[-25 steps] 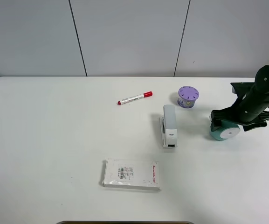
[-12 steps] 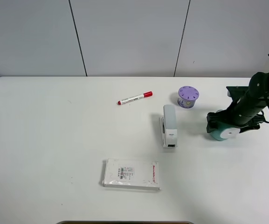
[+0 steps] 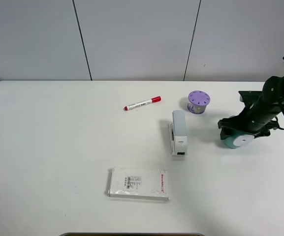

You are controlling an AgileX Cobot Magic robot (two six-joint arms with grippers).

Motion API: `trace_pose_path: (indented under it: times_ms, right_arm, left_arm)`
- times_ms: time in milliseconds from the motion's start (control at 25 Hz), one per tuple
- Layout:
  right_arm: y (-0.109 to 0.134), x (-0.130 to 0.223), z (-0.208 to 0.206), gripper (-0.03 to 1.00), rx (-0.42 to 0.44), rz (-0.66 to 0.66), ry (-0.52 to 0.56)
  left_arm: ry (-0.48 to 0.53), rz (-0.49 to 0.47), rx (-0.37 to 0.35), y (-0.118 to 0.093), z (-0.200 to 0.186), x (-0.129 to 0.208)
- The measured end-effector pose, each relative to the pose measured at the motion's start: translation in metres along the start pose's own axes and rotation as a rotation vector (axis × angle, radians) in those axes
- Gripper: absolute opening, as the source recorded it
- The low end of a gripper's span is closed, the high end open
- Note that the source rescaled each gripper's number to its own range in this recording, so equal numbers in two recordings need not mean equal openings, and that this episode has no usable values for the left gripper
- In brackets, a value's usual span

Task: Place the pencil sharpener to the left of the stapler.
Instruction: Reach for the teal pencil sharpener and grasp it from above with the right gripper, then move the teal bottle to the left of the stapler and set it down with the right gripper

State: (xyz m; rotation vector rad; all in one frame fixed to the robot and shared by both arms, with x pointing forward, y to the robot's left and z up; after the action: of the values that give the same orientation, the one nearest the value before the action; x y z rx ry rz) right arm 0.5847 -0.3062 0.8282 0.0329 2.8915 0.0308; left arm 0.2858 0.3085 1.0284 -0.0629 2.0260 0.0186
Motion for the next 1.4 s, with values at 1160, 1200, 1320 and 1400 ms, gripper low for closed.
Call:
trace_pose_path:
  times_ms: [1160,1200,1320,1400]
  right_arm:
    - [0.001,0.001,-0.001,0.04,0.000,0.003,0.007]
    - [0.001,0.001,-0.002,0.04,0.000,0.003,0.010]
    - [0.001,0.004,-0.010,0.04,-0.002,0.001,0.025]
    - [0.001,0.003,-0.019,0.04,-0.002,0.012,0.016]
  left_arm:
    - [0.000,0.000,0.000,0.000,0.000,0.000]
    - [0.000,0.000,0.000,0.000,0.000,0.000]
    - [0.000,0.000,0.000,0.000,0.000,0.000]
    - [0.000,0.000,0.000,0.000,0.000,0.000]
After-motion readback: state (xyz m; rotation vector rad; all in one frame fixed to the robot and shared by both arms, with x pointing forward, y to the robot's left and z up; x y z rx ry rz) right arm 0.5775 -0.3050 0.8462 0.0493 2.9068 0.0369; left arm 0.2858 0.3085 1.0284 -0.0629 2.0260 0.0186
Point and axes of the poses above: a point on each arm's last joint axis where the gripper is mounted, z pointing out along that axis toward the gripper, y along the wrist's bending axis when the last joint is at zero, x = y × z, the point moved 6 cm from there along z, pointing out along that axis toward the gripper
